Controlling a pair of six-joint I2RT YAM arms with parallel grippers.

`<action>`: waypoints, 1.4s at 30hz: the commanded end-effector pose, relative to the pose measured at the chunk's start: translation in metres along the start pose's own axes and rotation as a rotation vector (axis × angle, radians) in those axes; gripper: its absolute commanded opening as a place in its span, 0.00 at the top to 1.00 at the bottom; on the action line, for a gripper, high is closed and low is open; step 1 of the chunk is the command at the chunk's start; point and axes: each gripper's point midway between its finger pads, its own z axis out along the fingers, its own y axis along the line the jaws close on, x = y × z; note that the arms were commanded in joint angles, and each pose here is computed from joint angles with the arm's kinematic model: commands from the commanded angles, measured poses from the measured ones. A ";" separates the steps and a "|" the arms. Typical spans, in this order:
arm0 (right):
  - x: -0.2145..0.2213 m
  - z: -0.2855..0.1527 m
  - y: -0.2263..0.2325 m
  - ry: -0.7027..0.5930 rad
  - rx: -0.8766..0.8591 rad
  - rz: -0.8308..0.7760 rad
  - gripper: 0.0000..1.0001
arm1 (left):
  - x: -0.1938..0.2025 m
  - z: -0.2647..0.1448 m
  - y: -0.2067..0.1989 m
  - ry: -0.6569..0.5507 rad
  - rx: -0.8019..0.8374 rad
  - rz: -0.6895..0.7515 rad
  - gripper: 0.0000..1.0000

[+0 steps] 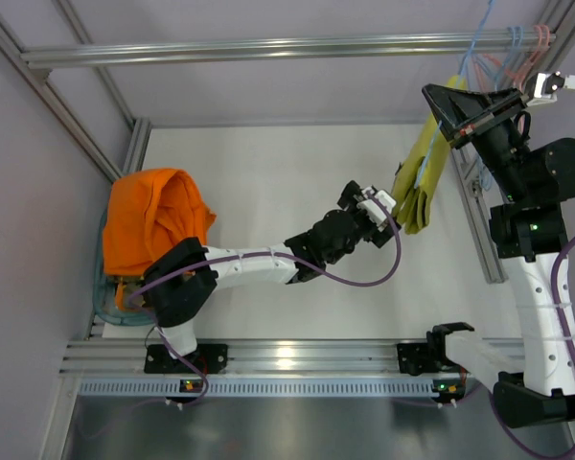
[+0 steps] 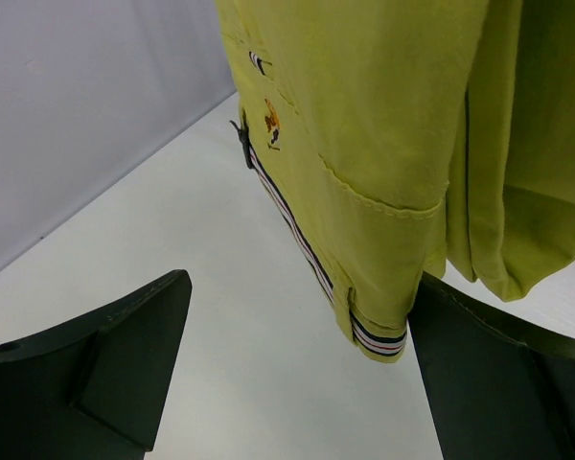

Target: Remove the trousers from the hanger

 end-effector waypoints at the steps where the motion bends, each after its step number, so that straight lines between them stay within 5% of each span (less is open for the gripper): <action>1: -0.001 -0.025 0.086 -0.034 -0.278 -0.128 1.00 | -0.028 0.008 -0.001 -0.069 0.004 -0.027 0.02; 31: 0.003 -0.027 0.078 -0.026 -0.267 -0.120 1.00 | -0.050 0.011 -0.004 -0.107 -0.021 -0.051 0.06; 42: 0.012 -0.028 0.068 0.011 -0.242 -0.086 1.00 | -0.111 0.029 0.011 -0.249 -0.055 -0.050 0.08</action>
